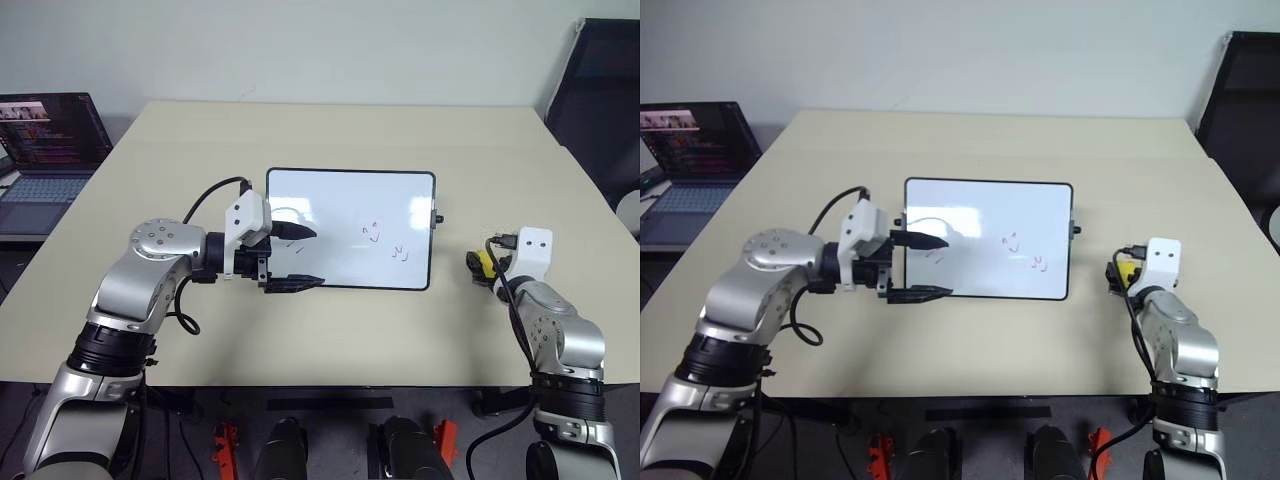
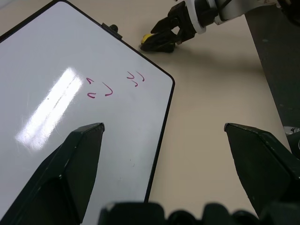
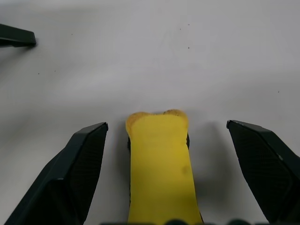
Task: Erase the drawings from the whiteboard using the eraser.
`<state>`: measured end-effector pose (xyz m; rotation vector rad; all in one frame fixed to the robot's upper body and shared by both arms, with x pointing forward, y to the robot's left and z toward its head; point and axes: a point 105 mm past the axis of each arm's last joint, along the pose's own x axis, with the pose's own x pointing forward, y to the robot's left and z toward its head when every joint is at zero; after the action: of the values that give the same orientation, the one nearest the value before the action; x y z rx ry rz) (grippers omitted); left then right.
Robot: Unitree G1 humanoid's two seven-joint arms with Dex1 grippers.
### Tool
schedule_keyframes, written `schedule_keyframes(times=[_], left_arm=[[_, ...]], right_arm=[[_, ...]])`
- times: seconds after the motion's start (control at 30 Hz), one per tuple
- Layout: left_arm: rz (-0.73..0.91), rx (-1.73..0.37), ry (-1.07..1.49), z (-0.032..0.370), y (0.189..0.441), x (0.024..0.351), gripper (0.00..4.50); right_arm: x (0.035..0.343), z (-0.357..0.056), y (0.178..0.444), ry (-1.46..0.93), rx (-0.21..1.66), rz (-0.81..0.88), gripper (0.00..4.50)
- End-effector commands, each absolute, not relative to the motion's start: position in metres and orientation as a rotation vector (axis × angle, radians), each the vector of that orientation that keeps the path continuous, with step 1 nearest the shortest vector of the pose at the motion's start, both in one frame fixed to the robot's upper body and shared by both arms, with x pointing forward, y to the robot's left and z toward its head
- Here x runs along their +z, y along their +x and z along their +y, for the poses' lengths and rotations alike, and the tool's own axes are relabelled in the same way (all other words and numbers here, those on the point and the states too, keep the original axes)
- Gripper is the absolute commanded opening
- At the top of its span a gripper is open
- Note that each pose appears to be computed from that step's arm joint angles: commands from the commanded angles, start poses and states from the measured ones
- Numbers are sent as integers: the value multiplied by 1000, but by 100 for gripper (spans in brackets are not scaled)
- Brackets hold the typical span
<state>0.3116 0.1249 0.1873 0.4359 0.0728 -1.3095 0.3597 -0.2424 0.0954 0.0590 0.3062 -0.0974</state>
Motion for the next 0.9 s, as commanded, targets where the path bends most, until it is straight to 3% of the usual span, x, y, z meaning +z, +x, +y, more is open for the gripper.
schedule_keyframes(times=[0.03,0.83,0.9], left_arm=[[17,-1313,469,123,307,199,450],[21,-1306,469,124,307,199,450],[21,-1305,469,124,307,199,450]], right_arm=[[107,-243,362,37,-95,257,429],[109,-241,367,21,-86,235,438],[109,-243,368,13,-94,235,423]])
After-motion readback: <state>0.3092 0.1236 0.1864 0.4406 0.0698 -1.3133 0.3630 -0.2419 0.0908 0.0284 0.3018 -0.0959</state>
